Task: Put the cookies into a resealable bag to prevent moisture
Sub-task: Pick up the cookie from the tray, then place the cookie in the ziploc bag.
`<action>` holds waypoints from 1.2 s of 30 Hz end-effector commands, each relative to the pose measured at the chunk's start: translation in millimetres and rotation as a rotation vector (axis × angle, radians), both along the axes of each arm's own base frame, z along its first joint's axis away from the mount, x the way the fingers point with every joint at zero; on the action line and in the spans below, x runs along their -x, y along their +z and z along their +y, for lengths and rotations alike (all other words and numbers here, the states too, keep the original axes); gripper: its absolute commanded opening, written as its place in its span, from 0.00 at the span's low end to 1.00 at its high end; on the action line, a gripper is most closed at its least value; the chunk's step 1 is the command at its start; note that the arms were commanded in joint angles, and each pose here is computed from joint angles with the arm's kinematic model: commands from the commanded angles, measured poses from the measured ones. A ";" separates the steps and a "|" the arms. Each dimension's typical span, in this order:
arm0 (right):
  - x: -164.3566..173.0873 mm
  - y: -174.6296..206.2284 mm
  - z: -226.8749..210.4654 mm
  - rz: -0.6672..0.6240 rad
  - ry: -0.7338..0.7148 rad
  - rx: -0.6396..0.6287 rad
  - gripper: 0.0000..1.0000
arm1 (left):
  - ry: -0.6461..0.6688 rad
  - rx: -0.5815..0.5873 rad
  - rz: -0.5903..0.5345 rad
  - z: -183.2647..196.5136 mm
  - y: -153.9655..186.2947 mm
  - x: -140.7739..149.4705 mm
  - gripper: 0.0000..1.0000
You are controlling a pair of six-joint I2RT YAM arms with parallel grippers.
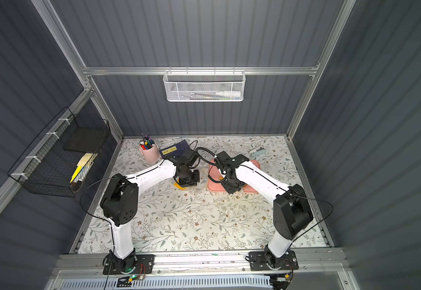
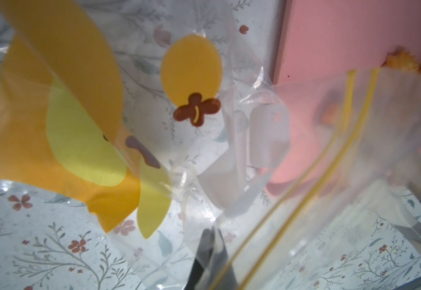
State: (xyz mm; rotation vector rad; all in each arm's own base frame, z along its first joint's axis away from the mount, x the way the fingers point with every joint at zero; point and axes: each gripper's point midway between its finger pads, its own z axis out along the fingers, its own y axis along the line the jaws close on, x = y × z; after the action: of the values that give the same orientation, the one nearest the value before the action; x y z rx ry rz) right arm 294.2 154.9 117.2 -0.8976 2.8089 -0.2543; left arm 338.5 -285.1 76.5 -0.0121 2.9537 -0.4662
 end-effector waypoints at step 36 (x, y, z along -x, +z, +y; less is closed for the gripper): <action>10.6 51.6 67.6 -0.031 -0.381 -0.739 0.28 | -0.022 0.175 0.066 -42.9 11.1 -12.9 0.00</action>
State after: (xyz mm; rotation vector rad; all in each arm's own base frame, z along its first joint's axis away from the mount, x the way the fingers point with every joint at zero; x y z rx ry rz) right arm 273.0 215.5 163.3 -0.2379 2.7045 0.6378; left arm 349.6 -326.3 80.5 -0.0031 2.9718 -0.7055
